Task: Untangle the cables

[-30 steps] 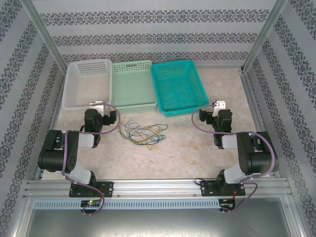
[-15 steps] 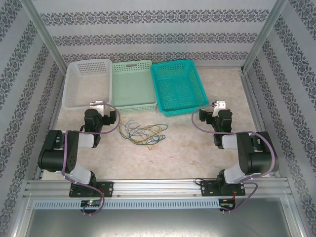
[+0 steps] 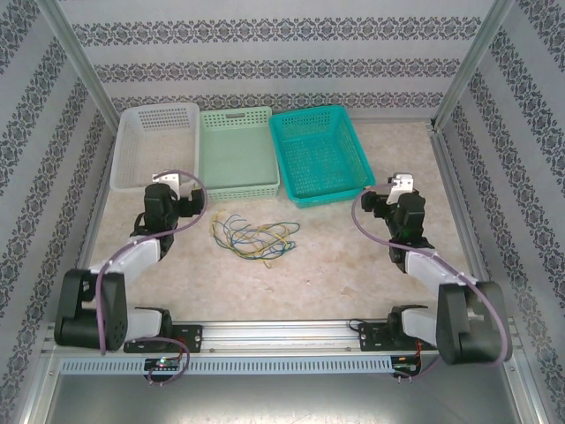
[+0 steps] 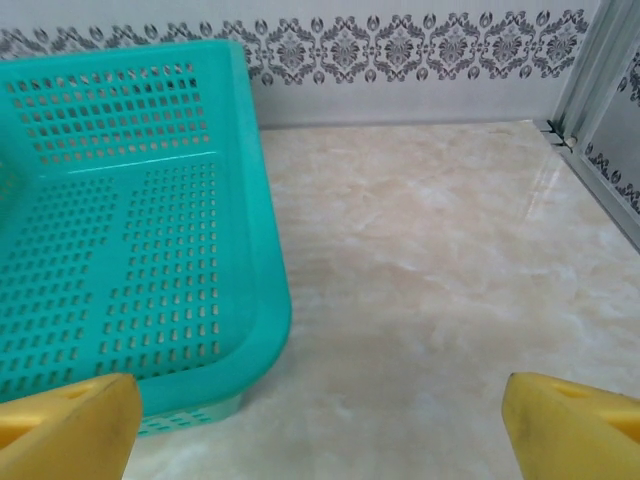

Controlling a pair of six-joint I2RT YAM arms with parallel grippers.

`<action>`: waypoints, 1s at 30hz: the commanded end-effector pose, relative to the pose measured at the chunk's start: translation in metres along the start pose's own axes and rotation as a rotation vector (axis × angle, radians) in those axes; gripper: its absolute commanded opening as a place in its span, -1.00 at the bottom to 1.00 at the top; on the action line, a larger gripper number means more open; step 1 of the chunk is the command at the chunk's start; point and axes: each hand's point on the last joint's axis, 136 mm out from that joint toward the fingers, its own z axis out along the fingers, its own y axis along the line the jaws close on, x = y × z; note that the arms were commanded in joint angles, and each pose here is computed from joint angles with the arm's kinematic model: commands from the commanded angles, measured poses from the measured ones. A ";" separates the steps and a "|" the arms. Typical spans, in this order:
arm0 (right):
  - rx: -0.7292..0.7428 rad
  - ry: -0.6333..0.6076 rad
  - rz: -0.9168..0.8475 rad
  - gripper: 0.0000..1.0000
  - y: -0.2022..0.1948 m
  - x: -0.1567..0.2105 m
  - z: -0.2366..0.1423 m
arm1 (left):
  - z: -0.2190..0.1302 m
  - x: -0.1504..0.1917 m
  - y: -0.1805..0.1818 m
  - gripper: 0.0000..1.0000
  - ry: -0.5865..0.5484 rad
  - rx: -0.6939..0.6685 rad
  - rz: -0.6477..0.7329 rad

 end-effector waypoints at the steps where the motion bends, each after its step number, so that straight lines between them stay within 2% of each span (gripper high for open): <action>1: -0.007 0.075 0.031 0.84 0.008 0.010 -0.012 | -0.024 0.014 0.012 0.99 0.067 -0.089 -0.054; 8: -0.048 0.147 0.118 0.78 0.023 -0.013 -0.025 | -0.060 -0.014 0.016 0.99 -0.013 -0.092 -0.159; 14: -0.096 0.249 0.135 0.67 0.052 -0.038 -0.012 | -0.058 -0.055 0.009 0.99 -0.008 -0.078 -0.171; 17: -0.131 0.286 0.132 0.60 0.072 -0.048 -0.001 | -0.043 -0.078 0.001 0.99 0.061 -0.060 -0.144; 22: -0.122 0.360 0.174 0.52 0.087 -0.049 0.018 | -0.001 -0.097 -0.012 0.99 0.218 -0.042 -0.121; 26: -0.050 0.434 0.174 0.51 0.078 -0.041 0.024 | 0.038 -0.091 -0.025 0.99 0.365 -0.011 -0.100; 30: -0.038 0.471 0.153 0.54 0.075 -0.035 0.018 | 0.069 -0.074 -0.030 0.83 0.471 0.008 -0.107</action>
